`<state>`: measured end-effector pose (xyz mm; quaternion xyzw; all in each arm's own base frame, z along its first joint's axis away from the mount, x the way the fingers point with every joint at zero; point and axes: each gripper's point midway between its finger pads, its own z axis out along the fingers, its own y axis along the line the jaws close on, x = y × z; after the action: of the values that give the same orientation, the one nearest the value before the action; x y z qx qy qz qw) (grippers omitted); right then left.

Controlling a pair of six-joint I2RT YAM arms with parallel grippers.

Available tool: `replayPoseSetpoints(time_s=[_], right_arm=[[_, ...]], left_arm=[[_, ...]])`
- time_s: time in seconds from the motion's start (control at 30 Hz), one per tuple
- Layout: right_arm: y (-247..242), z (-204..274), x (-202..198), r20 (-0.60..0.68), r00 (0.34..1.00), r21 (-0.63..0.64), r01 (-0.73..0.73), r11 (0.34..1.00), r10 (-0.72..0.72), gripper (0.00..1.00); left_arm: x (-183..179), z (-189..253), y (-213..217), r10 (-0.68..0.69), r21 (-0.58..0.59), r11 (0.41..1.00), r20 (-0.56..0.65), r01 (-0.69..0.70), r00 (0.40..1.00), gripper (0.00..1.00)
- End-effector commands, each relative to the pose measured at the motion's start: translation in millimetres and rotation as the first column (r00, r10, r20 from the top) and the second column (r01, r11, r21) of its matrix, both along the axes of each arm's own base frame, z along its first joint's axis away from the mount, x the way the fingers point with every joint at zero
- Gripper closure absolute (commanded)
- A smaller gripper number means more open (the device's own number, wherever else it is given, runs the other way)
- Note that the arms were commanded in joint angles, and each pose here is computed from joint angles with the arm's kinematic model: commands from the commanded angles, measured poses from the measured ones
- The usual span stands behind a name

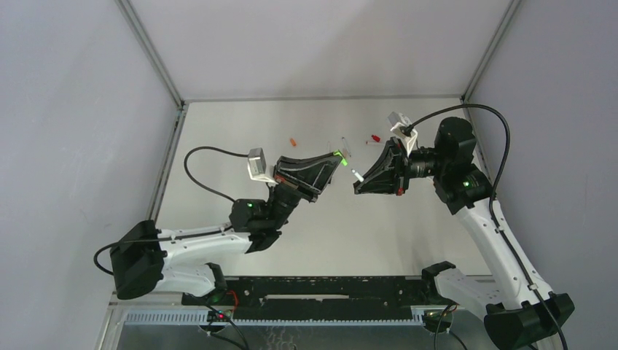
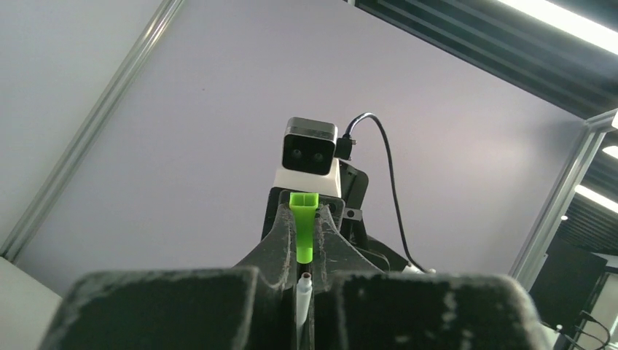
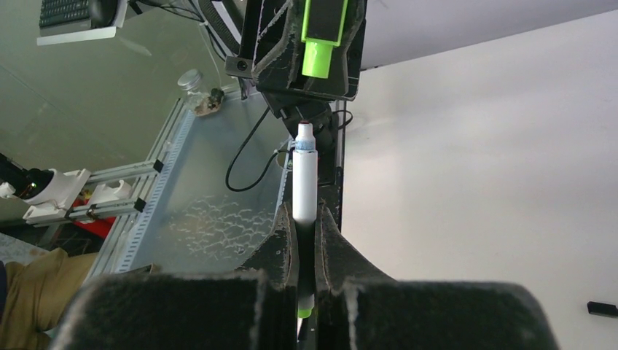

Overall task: Insert the pens into the pen caps
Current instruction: Insert the pen cap onto the pen.

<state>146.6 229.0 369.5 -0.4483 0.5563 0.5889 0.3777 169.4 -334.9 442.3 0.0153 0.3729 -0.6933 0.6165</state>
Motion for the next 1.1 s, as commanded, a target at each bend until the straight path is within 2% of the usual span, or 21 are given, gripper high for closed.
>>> replayPoseSetpoints(time_s=[0.0,1.07], right_arm=[[1,7,1,0.019,1.0,0.014,0.01,1.0,-0.01,1.0],[2,9,6,0.009,0.999,0.016,0.045,0.999,-0.046,1.0]], left_arm=[[-6,27,5,-0.02,-0.085,0.996,0.031,0.023,0.999,1.0],[-9,18,-9,-0.071,-0.081,0.994,-0.004,0.071,0.997,1.0]])
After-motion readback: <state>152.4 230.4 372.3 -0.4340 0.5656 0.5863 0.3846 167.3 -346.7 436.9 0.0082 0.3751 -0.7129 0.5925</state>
